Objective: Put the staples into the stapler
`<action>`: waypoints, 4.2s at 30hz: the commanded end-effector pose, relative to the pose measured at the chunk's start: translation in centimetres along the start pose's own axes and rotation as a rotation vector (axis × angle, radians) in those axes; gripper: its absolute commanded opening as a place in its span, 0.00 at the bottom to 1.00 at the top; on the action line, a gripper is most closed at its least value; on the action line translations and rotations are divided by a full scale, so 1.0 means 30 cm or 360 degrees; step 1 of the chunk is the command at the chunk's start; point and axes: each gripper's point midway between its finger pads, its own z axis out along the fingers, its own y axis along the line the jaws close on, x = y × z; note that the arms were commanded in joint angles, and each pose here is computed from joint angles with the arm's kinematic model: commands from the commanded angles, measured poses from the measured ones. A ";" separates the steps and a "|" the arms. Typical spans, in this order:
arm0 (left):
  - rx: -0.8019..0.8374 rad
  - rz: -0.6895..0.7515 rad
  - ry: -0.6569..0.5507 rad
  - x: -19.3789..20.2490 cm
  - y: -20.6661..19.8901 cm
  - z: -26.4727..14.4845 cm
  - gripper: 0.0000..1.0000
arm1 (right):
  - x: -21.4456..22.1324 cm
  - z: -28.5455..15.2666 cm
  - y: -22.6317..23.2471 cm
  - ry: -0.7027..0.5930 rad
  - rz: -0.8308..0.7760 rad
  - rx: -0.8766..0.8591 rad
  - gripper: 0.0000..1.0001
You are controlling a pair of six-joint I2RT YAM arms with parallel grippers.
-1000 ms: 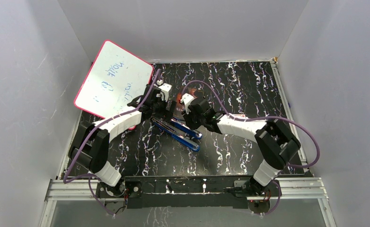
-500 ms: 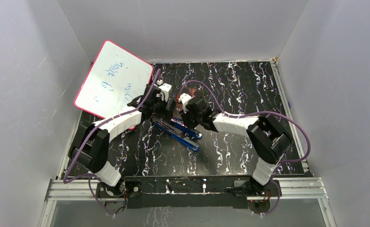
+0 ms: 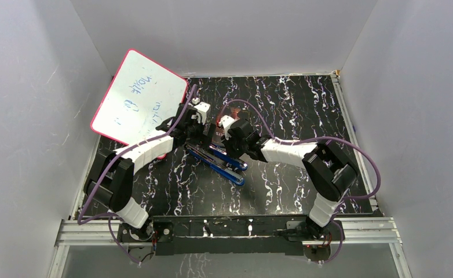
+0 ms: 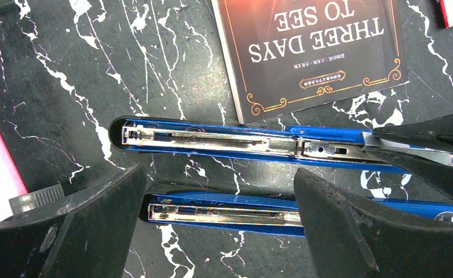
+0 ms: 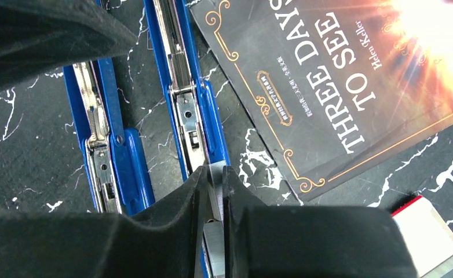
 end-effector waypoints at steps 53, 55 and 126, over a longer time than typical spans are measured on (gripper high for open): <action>0.0089 0.0018 -0.0002 -0.032 -0.025 0.012 0.93 | -0.065 -0.141 -0.011 -0.0101 0.0252 -0.0246 0.36; 0.0091 0.0019 0.0002 -0.028 -0.026 0.014 0.92 | -0.051 -0.132 -0.011 -0.0073 0.0252 -0.0252 0.36; 0.0066 0.0026 -0.0026 -0.040 -0.017 -0.003 0.94 | -0.007 -0.060 -0.038 0.0014 0.0292 -0.0228 0.32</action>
